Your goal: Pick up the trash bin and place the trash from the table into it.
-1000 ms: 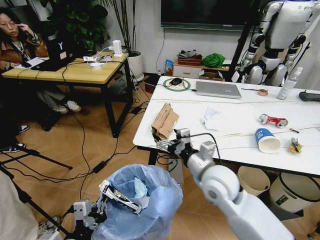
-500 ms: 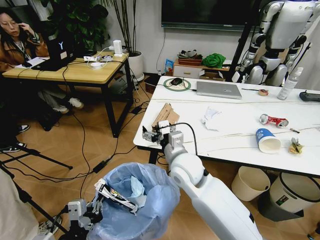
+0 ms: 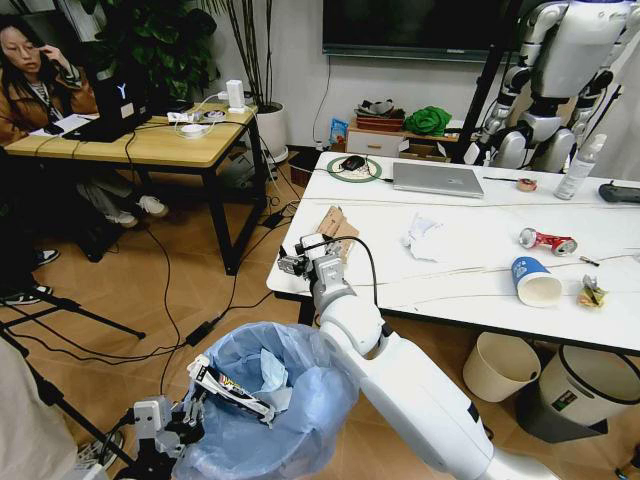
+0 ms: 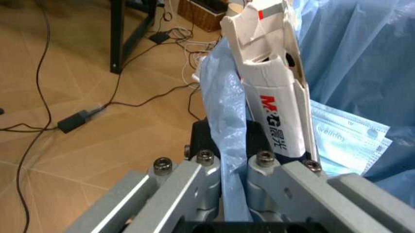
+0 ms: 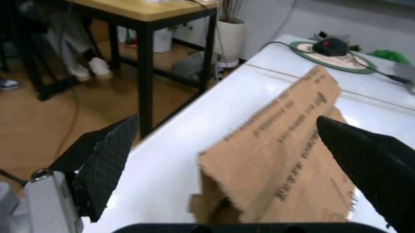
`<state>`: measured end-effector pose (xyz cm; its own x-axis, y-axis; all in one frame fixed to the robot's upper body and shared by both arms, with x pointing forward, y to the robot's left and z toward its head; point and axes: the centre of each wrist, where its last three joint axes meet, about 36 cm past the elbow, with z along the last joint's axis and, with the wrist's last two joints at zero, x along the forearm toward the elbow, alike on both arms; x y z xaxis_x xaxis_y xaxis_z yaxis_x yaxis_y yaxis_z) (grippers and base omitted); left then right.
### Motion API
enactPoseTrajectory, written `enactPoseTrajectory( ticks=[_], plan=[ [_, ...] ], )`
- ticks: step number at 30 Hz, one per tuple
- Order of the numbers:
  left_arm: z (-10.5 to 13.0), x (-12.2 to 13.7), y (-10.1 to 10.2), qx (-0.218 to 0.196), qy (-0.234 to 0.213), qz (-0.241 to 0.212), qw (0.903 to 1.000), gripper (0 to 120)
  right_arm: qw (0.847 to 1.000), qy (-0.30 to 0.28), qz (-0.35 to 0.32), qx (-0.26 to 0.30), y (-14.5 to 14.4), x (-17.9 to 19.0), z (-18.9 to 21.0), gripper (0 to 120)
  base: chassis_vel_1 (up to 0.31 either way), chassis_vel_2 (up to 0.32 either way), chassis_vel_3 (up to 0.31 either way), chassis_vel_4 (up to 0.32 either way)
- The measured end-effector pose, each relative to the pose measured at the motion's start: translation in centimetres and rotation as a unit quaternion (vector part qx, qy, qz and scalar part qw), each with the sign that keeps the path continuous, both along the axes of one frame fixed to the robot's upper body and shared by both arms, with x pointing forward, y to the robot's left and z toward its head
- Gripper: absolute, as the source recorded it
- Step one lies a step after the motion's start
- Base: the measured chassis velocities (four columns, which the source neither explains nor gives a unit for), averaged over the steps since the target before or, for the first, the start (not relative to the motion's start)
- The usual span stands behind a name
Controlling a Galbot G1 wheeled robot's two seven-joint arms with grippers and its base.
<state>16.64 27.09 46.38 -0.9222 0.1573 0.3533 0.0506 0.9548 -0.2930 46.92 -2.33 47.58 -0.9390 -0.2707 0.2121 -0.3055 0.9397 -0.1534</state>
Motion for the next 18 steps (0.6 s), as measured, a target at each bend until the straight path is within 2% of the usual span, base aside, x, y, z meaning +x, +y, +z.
enactPoseTrajectory(
  ticks=[8,11,18],
  plan=[
    [-0.4,0.2,0.1,-0.003,0.001,-0.001,1.0000,0,0.999,-0.001,-0.031,-0.020,-2.3,0.8,-0.7,100,0.000,0.000,0.000,0.000],
    [-0.6,0.4,0.1,-0.006,0.000,-0.001,1.0000,0,0.999,0.011,-0.035,-0.012,-4.4,0.7,-0.6,100,0.000,0.000,0.000,0.000],
    [-0.7,0.5,0.1,-0.009,0.001,-0.003,1.0000,0,0.999,0.027,-0.022,0.011,-6.4,0.1,-1.4,100,0.000,0.000,0.000,0.000]
  ],
)
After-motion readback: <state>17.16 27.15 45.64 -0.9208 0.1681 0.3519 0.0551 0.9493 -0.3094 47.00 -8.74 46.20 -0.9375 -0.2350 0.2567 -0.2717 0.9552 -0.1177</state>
